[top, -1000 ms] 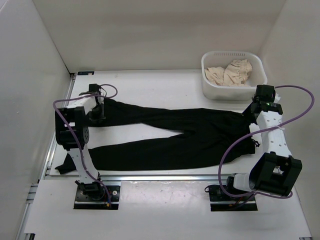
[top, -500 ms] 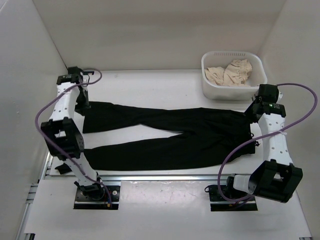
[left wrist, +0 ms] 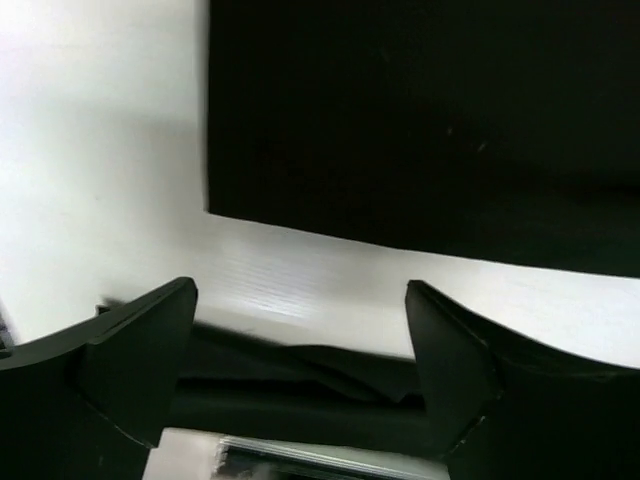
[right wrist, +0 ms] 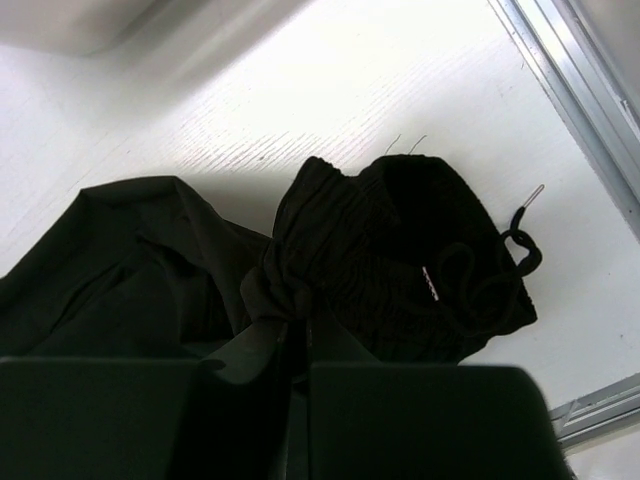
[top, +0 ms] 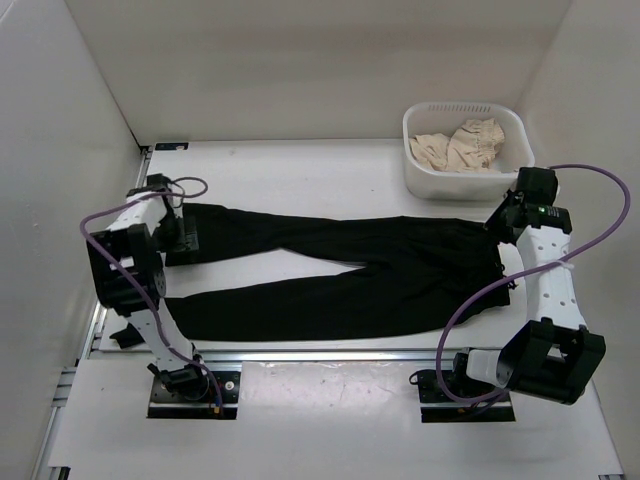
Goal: Fold and stack the trousers
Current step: Flatten the trousers out
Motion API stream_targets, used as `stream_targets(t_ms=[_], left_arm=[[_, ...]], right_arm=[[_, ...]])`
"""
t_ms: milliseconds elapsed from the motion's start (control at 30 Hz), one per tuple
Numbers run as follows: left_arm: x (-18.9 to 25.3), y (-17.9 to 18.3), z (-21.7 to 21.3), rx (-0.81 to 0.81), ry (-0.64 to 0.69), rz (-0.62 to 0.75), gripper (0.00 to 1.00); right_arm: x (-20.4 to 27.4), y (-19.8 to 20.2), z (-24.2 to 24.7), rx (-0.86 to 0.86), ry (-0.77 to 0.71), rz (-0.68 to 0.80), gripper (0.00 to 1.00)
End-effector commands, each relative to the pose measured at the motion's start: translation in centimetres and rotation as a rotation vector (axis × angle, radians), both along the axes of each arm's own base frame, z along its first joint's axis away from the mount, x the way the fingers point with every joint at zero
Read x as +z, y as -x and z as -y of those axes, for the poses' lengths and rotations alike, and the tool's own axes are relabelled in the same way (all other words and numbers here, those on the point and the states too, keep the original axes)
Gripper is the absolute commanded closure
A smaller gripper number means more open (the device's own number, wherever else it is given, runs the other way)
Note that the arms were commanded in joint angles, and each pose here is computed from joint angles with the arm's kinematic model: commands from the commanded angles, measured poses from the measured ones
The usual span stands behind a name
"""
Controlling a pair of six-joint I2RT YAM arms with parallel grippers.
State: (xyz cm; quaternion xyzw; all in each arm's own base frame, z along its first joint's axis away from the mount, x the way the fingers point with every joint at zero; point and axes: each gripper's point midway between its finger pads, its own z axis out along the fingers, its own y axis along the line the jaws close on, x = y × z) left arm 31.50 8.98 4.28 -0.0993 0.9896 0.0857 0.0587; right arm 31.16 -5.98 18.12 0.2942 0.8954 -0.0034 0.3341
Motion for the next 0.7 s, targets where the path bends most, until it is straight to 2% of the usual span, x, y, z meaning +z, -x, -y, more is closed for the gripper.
stream_targets(t_ms=[0,133,267,300,400,633,667], left_arm=[[6.8,-6.1,-0.3,0.006,0.103,0.435,0.00],[5.4,-6.5,-2.5,0.062,0.110,0.362,0.00],[0.7,-5.9,-4.7,0.165,0.259,0.213,0.00],[0.5,-6.4,-4.0,0.158,0.310,0.211,0.00],[-1.6,-4.5,-3.4,0.183,0.349,0.136,0.00],[-5.0,-2.6,-2.1,0.175,0.343,0.064,0.00],[-5.3,-2.6,-1.9,0.176,0.355,0.057,0.05]], right_arm=[[0.7,-0.9,-0.4,0.030,-0.013,0.043,0.96],[-0.5,-0.5,-0.5,0.030,-0.016,0.029,0.96],[-0.9,-0.5,-0.7,0.029,-0.028,0.038,0.96],[-0.9,-0.5,-0.6,0.036,-0.022,0.037,0.96],[-0.9,-0.5,-0.6,0.052,-0.010,0.033,0.96],[-0.7,-0.9,-0.3,0.045,-0.003,0.024,0.96],[-0.9,-0.7,-0.3,0.045,-0.005,0.015,0.96]])
